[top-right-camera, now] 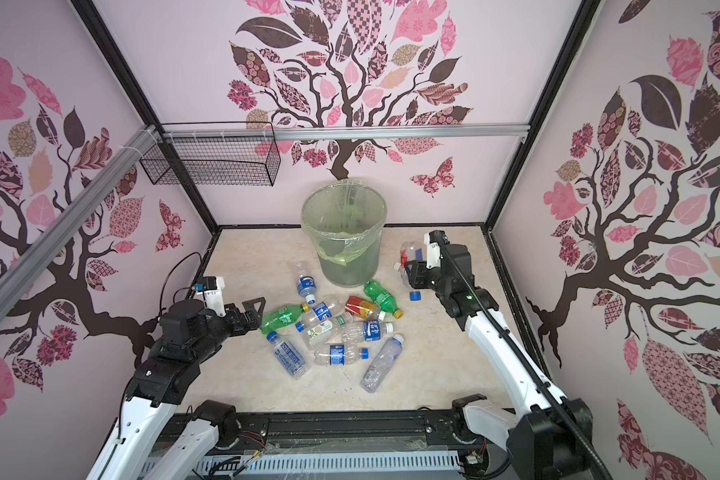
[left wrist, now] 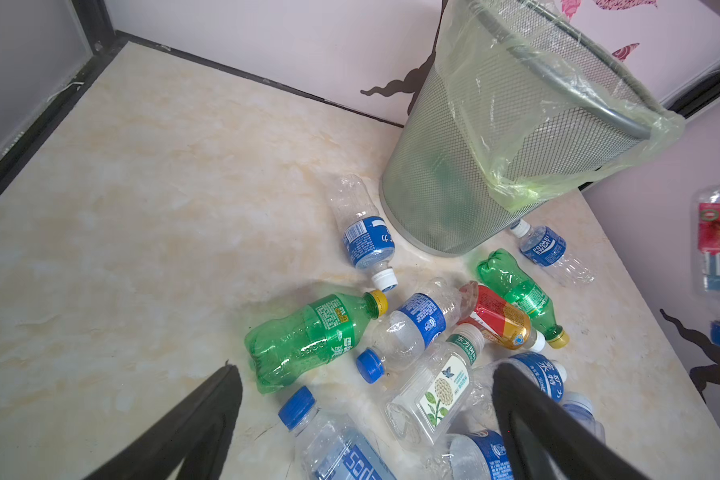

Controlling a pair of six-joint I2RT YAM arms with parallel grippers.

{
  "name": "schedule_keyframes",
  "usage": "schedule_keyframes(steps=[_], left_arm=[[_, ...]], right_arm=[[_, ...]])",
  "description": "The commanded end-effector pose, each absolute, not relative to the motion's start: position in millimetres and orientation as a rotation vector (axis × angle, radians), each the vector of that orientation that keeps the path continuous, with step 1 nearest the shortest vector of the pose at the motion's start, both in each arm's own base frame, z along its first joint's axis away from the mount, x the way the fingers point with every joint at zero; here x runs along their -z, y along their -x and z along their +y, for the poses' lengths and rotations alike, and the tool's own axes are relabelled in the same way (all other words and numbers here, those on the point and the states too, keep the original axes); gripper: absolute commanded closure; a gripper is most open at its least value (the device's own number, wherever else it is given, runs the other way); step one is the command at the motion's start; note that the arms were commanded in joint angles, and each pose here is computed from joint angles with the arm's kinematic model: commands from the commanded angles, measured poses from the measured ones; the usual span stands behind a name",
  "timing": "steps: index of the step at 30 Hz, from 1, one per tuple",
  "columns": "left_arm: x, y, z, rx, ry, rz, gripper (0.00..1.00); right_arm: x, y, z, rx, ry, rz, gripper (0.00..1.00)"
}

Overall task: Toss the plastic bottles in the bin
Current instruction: 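Lift the clear bottle, carry it over the wastebasket, open the right gripper, then withdraw the right gripper and reach toward the blue-label Pocari Sweat bottle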

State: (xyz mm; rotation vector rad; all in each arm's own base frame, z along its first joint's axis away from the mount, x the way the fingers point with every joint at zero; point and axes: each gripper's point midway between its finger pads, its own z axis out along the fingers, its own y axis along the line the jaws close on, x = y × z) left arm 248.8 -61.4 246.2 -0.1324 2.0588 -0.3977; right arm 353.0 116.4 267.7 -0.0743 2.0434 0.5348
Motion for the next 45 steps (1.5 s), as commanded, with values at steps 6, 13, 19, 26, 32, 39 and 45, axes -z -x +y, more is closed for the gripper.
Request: schedule_keyframes(steps=[6, 13, 19, 26, 32, 39, 45], left_arm=[[-242.3, -249.3, -59.2, 0.380, 0.134, 2.065, 0.02], [-239.4, -252.2, -59.9, 0.374, 0.131, 2.086, 0.02], [-237.8, -253.6, -61.8, 0.395, 0.146, 2.085, 0.02], [-242.2, -259.3, -70.1, 0.431, 0.114, 2.094, 0.02], [-258.5, -264.0, -73.9, 0.422, 0.066, 2.103, 0.02], [-263.2, -264.2, -71.8, 0.375, 0.020, 2.116, 0.02], [-257.0, -267.3, -71.1, 0.349, 0.001, 2.140, 0.02]], right_arm=[[-324.4, -302.0, 118.0, -0.630, 0.139, 1.799, 0.58], [-337.1, -283.7, 123.0, -0.688, 0.179, 1.735, 0.58], [-366.6, -294.8, 134.9, -0.785, 0.175, 1.690, 0.58], [-433.6, -379.4, 190.9, -0.932, 0.254, 1.615, 0.57], [-441.8, -473.7, 262.8, -1.018, 0.364, 1.754, 0.22], [-421.2, -479.8, 240.3, -0.852, 0.328, 1.779, 0.09], [-392.1, -470.6, 147.7, -0.787, 0.130, 1.801, 0.09]])
